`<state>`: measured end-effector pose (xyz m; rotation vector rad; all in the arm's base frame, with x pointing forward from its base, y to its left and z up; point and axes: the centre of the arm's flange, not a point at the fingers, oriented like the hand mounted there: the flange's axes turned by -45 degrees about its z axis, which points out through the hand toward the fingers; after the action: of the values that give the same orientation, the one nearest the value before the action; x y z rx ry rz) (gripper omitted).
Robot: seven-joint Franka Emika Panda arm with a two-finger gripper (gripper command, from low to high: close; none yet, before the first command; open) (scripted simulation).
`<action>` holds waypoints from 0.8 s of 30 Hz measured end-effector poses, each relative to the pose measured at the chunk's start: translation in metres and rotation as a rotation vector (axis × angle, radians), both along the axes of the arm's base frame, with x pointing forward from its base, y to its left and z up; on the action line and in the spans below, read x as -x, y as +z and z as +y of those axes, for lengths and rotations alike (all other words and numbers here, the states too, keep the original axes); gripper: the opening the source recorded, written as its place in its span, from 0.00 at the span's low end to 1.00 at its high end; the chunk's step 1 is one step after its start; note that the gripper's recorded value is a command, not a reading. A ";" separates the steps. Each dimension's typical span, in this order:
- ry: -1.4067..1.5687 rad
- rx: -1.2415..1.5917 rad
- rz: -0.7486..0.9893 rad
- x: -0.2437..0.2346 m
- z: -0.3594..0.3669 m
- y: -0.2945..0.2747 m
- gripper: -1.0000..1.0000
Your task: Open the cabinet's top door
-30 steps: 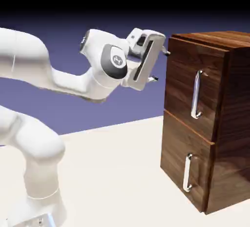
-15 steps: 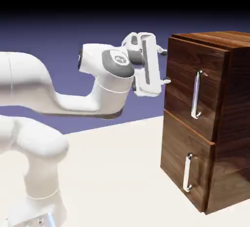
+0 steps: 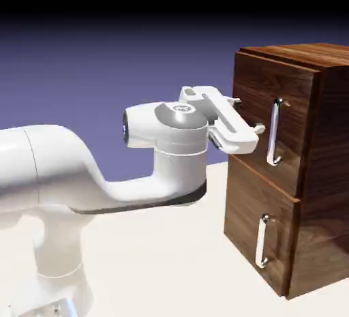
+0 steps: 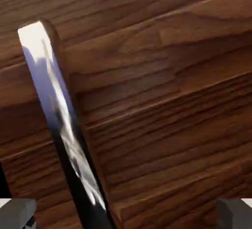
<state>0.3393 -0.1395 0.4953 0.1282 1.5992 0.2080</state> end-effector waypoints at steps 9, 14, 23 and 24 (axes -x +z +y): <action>0.017 0.210 -0.043 -0.031 -0.016 -0.031 0.50; 0.017 0.212 -0.042 -0.060 -0.013 -0.031 0.00; -0.177 0.214 -0.022 -0.016 0.016 -0.031 0.00; -0.189 0.214 -0.021 -0.013 0.018 -0.031 0.00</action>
<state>0.3527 -0.1214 0.4641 0.1098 1.5679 -0.1085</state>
